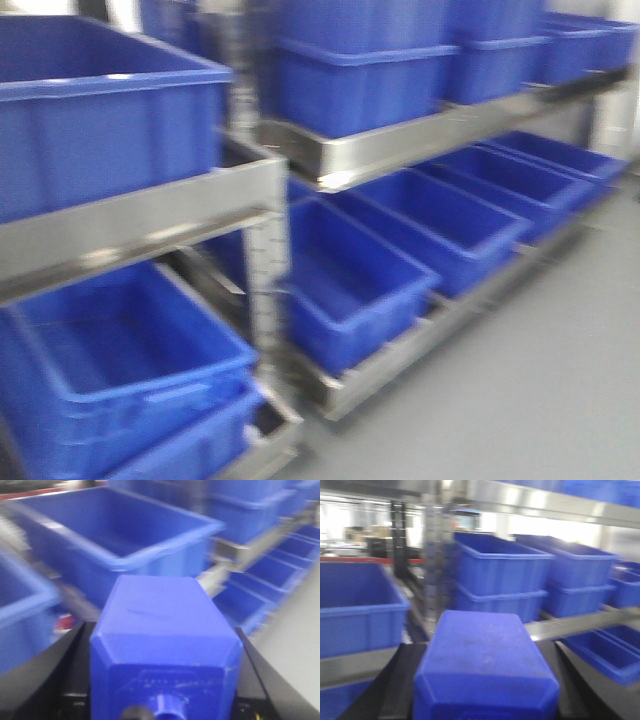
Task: Pick and sort blue part to right shelf
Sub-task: 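Drive the base to the blue-bin shelf holding both parts, then move the left gripper with its part over a blue bin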
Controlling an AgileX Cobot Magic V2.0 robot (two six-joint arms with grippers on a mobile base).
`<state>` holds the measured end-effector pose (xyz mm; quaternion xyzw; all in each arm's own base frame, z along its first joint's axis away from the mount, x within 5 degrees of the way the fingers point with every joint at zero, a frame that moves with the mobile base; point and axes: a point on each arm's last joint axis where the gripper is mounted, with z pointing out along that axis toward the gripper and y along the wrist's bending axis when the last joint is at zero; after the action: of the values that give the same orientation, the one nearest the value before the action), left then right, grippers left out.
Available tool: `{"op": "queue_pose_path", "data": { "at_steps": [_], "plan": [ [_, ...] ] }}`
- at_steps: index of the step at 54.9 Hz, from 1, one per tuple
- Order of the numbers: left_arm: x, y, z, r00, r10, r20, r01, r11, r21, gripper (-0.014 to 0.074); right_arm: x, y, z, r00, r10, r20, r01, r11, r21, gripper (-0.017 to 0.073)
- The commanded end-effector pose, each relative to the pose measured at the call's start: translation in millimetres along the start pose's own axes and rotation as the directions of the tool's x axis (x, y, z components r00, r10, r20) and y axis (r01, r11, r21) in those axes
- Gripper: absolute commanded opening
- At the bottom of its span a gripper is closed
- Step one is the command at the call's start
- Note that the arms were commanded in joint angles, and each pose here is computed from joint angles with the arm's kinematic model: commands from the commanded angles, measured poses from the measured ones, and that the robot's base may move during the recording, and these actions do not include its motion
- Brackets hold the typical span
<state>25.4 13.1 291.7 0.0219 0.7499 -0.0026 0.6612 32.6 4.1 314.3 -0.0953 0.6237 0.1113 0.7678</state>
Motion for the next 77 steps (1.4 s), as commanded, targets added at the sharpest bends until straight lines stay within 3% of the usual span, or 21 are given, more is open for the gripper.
{"op": "queue_pose_path", "data": {
  "at_steps": [1, 77],
  "plan": [
    [-15.8, -1.5, -1.7, 0.996, -0.004, 0.093, 0.002, 1.000, 0.022, 0.0279, -15.0, 2.7, 0.1, 0.995, -0.027, 0.091, 0.030, 0.999, -0.027, 0.0206],
    [-15.8, -1.5, -1.7, 0.996, -0.004, 0.093, 0.002, 1.000, 0.022, 0.0279, -15.0, 2.7, 0.1, 0.995, -0.027, 0.091, 0.030, 0.999, -0.027, 0.0206]
  ]
}}
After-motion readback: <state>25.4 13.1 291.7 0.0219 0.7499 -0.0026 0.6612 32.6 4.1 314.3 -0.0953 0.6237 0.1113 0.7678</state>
